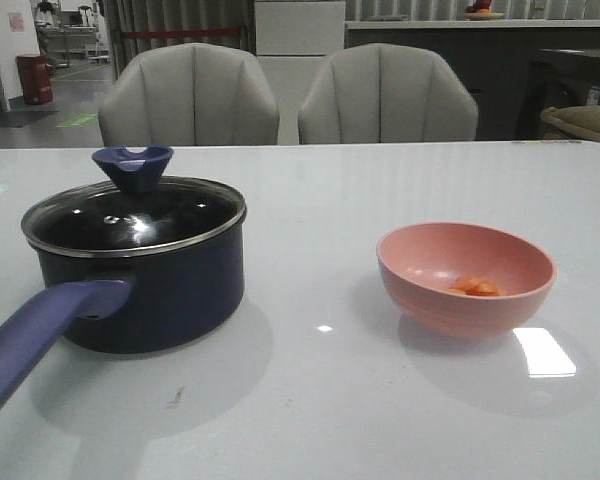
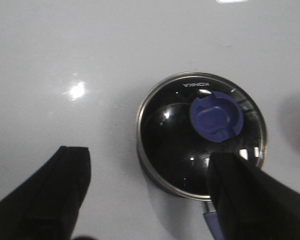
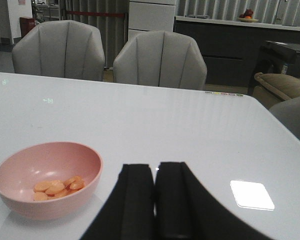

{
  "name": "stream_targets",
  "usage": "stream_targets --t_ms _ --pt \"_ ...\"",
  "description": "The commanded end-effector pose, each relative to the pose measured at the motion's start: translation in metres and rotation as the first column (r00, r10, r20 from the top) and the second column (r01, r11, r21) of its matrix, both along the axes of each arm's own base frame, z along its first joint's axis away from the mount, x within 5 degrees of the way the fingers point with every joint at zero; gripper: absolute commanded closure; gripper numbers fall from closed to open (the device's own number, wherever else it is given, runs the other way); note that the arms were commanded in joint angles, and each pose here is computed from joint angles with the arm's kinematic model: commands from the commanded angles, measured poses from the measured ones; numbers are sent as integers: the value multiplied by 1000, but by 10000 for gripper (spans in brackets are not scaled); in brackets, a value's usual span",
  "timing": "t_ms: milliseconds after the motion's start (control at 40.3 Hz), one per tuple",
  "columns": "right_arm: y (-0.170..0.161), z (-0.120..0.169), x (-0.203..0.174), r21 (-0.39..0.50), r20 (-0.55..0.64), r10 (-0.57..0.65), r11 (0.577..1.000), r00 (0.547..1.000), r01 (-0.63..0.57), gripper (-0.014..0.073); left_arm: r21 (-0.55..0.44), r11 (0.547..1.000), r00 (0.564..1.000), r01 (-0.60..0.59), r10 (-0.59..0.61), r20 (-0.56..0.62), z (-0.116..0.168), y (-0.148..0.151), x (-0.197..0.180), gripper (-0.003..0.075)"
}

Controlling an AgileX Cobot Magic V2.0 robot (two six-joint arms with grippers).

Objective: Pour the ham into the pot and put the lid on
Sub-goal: 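Lower the left gripper onto the purple lid knob and grasp it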

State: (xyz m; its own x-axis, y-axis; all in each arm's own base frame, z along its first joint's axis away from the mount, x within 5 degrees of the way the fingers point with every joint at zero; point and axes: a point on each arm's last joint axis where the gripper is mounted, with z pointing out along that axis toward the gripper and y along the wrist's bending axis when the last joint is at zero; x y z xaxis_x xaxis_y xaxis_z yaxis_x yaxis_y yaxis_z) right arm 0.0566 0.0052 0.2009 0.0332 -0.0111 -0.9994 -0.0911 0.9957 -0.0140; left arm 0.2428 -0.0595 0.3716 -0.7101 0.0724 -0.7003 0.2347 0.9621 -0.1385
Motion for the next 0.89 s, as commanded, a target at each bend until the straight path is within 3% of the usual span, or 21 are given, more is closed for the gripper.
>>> stream_targets --t_ms 0,199,373,472,695,869 --pt "-1 11 -3 -5 114 -8 1000 993 9 436 -30 999 999 10 -8 51 14 -20 16 174" --pt "-1 11 -3 -5 114 -8 1000 993 9 436 87 996 999 24 -20 -49 -4 -59 45 170" --pt "-1 11 -3 -5 114 -8 1000 993 9 436 120 990 992 75 -62 -108 -13 -86 65 81" --pt "-1 11 -3 -5 114 -8 1000 993 9 436 120 991 987 59 -40 -155 -17 -93 76 45" --pt "-1 11 -3 -5 114 -8 1000 993 9 436 163 985 958 56 -7 -286 -38 -104 96 46" --pt "-1 11 -3 -5 114 -8 1000 993 9 436 131 989 937 64 -14 -349 -52 -113 103 48"
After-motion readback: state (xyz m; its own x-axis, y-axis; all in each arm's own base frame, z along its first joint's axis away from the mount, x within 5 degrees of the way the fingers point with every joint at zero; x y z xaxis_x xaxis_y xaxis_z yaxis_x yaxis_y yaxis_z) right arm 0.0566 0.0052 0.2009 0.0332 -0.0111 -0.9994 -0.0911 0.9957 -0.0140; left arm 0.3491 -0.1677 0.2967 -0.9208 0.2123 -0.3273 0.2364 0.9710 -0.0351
